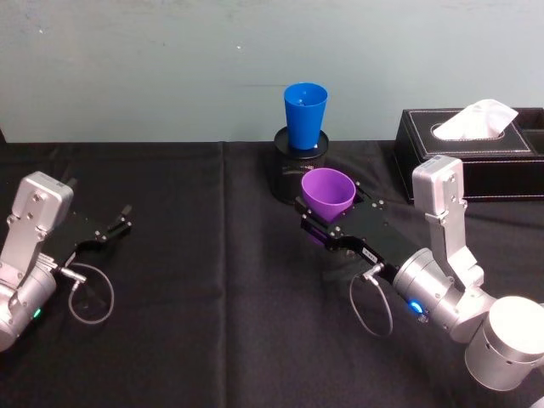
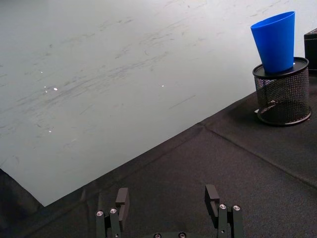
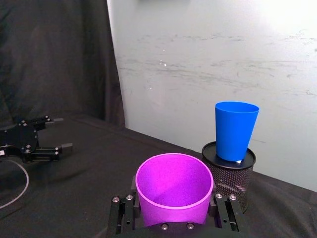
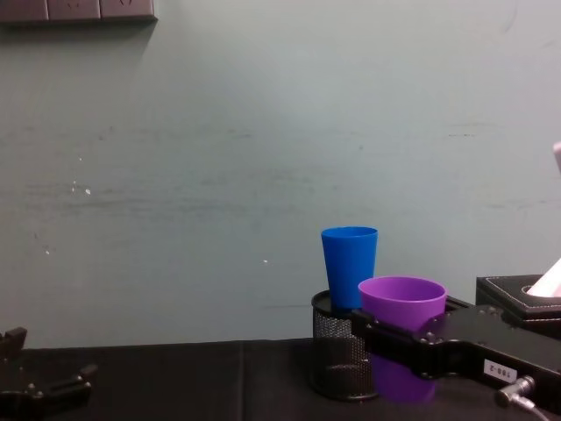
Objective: Pick up one cup with a gripper and tap it against the other cup.
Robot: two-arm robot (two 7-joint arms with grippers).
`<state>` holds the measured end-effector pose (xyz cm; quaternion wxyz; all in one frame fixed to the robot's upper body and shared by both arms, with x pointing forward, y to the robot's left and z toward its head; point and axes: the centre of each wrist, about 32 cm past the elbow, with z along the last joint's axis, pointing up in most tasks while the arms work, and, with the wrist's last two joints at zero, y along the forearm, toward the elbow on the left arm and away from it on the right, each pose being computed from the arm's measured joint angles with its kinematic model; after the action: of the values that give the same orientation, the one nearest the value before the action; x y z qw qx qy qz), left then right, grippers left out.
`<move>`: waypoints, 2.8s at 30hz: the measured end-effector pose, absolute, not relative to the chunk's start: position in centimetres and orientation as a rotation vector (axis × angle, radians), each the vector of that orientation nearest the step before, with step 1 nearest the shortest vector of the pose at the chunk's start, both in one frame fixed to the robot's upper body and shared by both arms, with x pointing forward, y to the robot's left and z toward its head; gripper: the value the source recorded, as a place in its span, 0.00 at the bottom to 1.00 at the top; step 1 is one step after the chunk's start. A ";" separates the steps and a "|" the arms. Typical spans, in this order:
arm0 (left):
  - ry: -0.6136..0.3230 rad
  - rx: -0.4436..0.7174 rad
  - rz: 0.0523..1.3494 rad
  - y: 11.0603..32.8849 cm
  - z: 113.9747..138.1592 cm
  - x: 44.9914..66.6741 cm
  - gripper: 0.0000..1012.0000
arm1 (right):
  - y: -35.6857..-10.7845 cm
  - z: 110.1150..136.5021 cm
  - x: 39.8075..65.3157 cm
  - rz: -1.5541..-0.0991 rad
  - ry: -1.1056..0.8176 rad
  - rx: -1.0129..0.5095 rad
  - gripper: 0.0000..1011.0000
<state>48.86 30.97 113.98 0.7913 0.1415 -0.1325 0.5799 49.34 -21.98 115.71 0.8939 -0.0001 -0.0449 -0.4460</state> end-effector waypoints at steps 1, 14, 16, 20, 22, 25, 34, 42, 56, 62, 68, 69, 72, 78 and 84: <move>-0.285 0.304 1.248 31.0 114.0 48.9 0.99 | -22.0 115.7 49.3 -0.925 -0.093 0.000 0.73; -0.285 0.304 1.248 31.0 114.0 48.9 0.99 | -22.0 115.7 49.3 -0.925 -0.093 0.000 0.73; -0.285 0.304 1.248 31.0 114.0 48.9 0.99 | -22.0 115.7 49.3 -0.925 -0.093 0.000 0.73; -0.285 0.304 1.248 31.0 114.0 48.9 0.99 | -21.9 116.1 50.0 -0.929 -0.097 0.009 0.73; -0.285 0.304 1.248 31.0 114.0 48.9 0.99 | -21.8 116.2 50.3 -0.931 -0.095 0.012 0.73; -0.285 0.304 1.248 31.0 114.0 48.9 0.99 | -21.6 116.5 51.2 -0.938 -0.085 0.020 0.73; -0.285 0.305 1.248 31.0 114.0 48.9 0.99 | -20.3 117.3 54.6 -0.955 -0.027 0.011 0.73; -0.285 0.304 1.248 31.0 114.0 48.9 0.99 | -19.1 118.2 56.6 -1.001 0.004 -0.022 0.73; -0.285 0.304 1.248 31.0 114.0 48.9 0.99 | -18.7 119.3 57.9 -1.046 0.026 -0.058 0.73; -0.285 0.304 1.248 31.0 114.0 48.9 0.99 | -18.7 119.2 58.6 -1.053 0.041 -0.057 0.73; -0.285 0.305 1.248 31.0 114.0 48.9 0.99 | -18.7 119.1 59.2 -1.058 0.048 -0.056 0.73; -0.285 0.304 1.248 31.0 114.0 48.9 0.99 | -18.7 119.2 59.5 -1.058 0.048 -0.055 0.73; -0.285 0.304 1.248 31.0 114.0 48.9 0.99 | -18.7 119.2 59.7 -1.060 0.048 -0.052 0.73; -0.285 0.305 1.248 31.0 114.0 48.9 0.99 | -18.7 119.3 59.8 -1.059 0.035 -0.045 0.73; -0.285 0.304 1.248 31.0 114.0 48.9 0.99 | -18.7 119.3 59.8 -1.059 0.034 -0.044 0.73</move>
<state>48.86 30.97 113.98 0.7913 0.1415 -0.1325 0.5799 59.78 -18.68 119.29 0.8627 -0.0212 0.0161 -0.5051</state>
